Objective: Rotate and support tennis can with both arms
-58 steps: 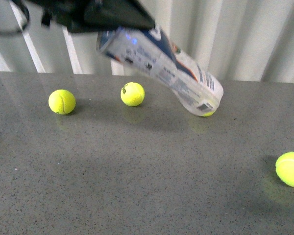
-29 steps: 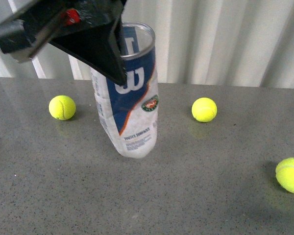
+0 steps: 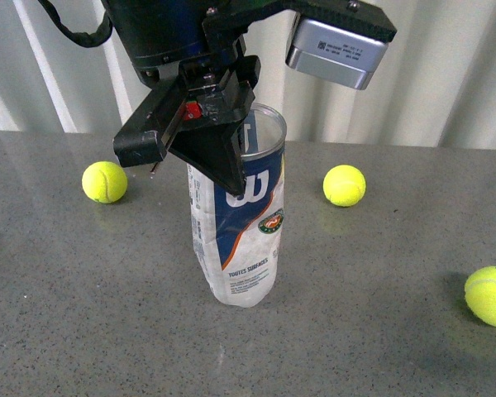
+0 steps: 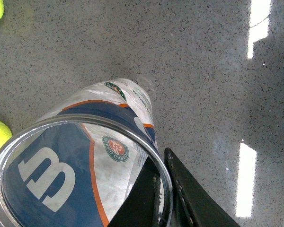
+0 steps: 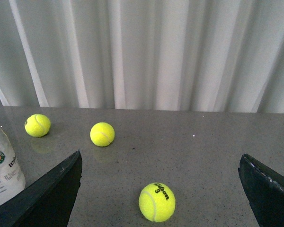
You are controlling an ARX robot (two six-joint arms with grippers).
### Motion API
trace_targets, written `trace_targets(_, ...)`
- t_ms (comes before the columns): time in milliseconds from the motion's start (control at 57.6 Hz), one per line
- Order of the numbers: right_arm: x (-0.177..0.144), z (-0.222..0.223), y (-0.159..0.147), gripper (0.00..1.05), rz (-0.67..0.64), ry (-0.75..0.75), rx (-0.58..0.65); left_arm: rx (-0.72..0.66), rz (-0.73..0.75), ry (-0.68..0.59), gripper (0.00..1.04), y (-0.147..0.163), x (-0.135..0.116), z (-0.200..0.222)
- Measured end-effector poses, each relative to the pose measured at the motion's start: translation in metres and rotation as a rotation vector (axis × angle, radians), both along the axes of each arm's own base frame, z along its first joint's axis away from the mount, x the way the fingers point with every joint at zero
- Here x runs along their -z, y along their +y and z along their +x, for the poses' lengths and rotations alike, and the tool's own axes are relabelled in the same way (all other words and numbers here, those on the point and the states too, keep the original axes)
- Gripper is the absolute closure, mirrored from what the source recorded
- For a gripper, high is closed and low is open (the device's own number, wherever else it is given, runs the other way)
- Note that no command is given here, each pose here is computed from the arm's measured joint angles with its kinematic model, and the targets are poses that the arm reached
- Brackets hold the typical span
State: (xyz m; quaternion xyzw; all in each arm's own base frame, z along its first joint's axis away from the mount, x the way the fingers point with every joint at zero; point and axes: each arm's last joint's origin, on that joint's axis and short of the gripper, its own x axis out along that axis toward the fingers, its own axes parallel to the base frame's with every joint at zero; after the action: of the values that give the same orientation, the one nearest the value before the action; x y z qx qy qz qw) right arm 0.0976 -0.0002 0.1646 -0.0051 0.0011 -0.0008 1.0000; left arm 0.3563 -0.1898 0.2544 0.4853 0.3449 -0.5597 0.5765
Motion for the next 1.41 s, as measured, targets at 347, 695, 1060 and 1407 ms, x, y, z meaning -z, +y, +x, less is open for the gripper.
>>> trace_targets(347,0.0,0.0,0.0,0.07,0.0,0.0,0.0,-0.044,0.018,0.036,1.01,0.001,0.017,0.019)
trace_targets(695,0.0,0.0,0.0,0.07,0.0,0.0,0.0,-0.071,0.003,0.03,0.73,0.006,0.02,0.025)
trace_targets(1060,0.0,0.0,0.0,0.07,0.0,0.0,0.0,-0.07,-0.048,0.039,0.11,0.007,0.008,0.02)
trace_targets(1407,0.0,0.0,0.0,0.07,0.0,0.0,0.0,-0.224,-0.522,-0.479,0.07,0.075,-0.123,-0.038)
